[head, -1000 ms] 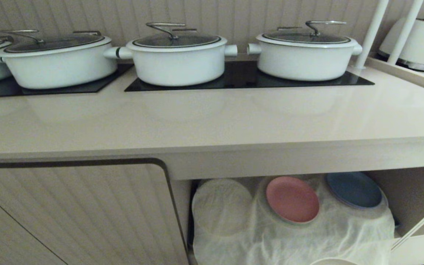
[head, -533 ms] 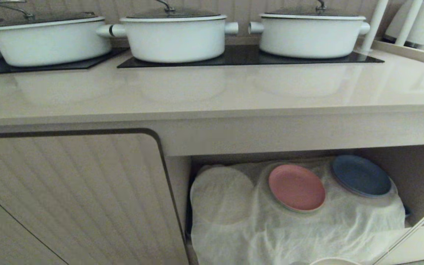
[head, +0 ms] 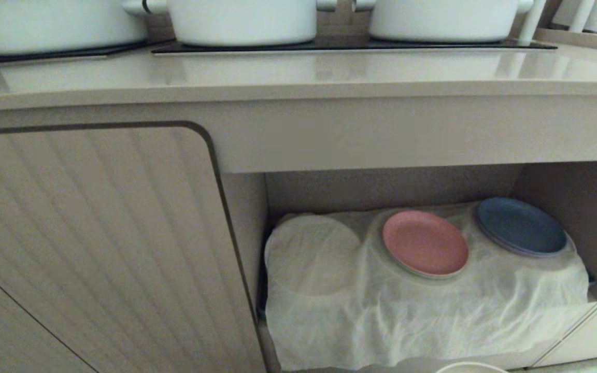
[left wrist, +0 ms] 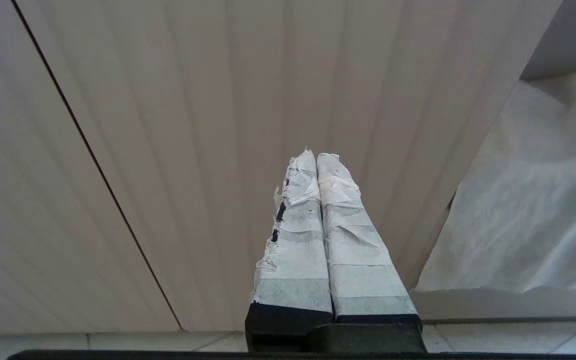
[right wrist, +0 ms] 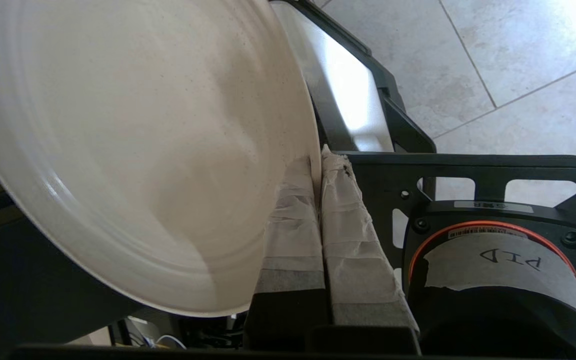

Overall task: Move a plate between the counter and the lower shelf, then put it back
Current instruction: Put the plate in the cupboard

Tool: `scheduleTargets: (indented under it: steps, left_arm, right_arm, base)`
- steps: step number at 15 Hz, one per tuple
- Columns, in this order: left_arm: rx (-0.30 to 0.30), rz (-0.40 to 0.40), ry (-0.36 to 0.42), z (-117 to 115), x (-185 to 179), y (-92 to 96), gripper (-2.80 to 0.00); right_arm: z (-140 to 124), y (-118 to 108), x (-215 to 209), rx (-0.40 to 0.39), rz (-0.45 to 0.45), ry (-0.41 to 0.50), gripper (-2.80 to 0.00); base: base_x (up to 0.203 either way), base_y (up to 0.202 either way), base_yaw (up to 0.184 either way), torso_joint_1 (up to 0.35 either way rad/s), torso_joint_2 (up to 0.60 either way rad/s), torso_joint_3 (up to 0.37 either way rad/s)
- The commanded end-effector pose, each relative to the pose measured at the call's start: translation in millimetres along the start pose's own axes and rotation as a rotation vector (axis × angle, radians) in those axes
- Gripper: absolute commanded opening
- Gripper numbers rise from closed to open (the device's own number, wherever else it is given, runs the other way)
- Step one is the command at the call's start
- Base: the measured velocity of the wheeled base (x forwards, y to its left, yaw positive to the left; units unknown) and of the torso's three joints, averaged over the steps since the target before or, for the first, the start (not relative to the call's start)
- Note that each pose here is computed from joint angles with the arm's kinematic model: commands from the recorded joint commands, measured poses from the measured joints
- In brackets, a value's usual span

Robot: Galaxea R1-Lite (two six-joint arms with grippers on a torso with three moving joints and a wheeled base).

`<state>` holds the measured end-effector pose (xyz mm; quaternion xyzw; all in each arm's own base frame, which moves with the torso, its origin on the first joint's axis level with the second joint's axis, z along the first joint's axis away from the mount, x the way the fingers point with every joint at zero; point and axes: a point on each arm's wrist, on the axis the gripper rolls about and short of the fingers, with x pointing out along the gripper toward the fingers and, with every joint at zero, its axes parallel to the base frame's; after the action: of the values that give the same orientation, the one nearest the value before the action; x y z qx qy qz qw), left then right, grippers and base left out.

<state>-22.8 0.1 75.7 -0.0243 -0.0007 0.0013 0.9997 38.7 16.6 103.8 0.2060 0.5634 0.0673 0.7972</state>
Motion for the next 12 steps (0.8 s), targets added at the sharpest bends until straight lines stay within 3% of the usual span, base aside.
scheduleTargets:
  steps: [1, 12]
  left_arm:
    - [-0.001, 0.0, 0.0, 0.0, 0.0, 0.0, -2.8]
    - [-0.001, 0.0, 0.0, 0.0, 0.0, 0.0, -2.8]
  right_arm:
    - [-0.5, -0.2, -0.2, 0.004, 0.0, 0.004, -2.8]
    - [0.8, 0.9, -1.4, 0.002, 0.004, -0.003, -2.8]
  base:
    - [0.0, 0.0, 0.0, -0.048, 0.18, 0.139]
    - [0.0, 0.0, 0.0, -0.004, 0.02, 0.012]
